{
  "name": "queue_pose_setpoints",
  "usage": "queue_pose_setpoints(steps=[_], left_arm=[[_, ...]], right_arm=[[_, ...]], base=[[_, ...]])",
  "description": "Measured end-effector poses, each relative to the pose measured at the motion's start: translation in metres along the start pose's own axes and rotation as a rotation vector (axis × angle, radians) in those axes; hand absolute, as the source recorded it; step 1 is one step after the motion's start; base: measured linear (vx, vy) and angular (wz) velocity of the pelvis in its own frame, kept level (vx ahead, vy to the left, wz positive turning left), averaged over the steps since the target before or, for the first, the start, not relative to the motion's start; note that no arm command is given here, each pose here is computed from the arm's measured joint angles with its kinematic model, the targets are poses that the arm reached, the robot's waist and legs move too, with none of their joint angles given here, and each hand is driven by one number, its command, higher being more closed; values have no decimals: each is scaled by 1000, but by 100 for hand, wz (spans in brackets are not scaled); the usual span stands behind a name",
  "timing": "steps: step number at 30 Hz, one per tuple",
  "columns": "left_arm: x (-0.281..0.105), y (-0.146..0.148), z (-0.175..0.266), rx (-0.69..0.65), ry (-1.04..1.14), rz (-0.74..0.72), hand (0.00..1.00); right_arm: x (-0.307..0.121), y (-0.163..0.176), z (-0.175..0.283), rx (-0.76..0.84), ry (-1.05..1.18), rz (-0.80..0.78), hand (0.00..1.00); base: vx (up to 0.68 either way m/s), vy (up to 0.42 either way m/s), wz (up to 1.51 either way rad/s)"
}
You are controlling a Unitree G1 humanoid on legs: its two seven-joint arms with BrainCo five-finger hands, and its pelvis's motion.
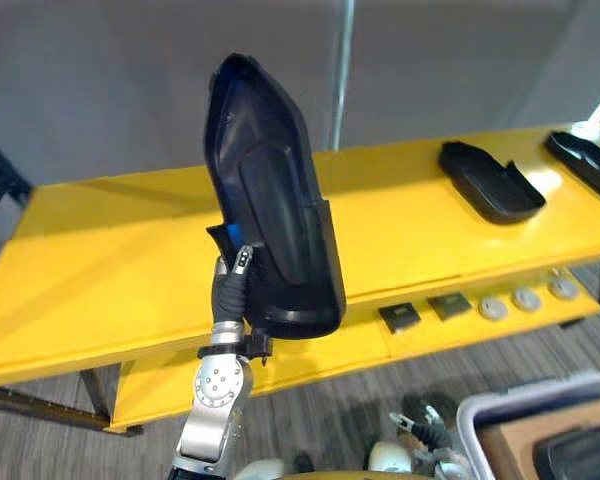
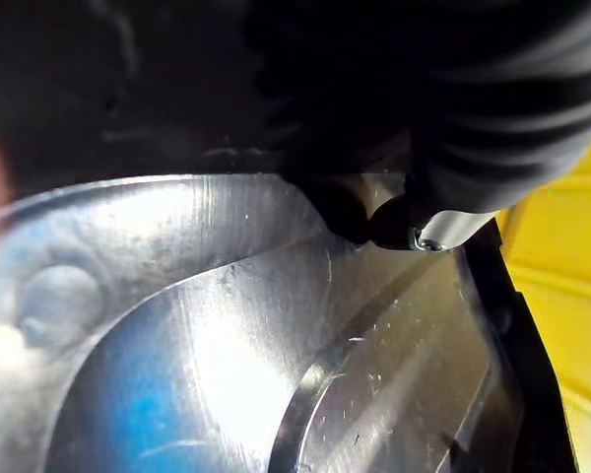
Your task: Walk over and take plastic housings, then place them on the shelf
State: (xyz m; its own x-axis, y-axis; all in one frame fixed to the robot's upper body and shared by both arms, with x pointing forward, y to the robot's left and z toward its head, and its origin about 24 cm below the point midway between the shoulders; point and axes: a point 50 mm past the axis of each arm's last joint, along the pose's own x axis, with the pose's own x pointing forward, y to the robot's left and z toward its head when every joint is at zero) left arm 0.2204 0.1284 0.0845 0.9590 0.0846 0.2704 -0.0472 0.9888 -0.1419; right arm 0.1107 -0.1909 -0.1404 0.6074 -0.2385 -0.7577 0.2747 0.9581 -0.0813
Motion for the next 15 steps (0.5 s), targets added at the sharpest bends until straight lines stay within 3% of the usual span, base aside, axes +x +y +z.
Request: queue_pose_setpoints(steps=[9,15], left_arm=[[1,-6,-7,-8,28,-10,100],[17,5,-26,84,93,13,100]], right_arm=[[1,-12,3,-41,-13,-21,0],[3,-18,9,-59,-33,-28,0]], base=[[157,-172,-2],[59,-15,1]])
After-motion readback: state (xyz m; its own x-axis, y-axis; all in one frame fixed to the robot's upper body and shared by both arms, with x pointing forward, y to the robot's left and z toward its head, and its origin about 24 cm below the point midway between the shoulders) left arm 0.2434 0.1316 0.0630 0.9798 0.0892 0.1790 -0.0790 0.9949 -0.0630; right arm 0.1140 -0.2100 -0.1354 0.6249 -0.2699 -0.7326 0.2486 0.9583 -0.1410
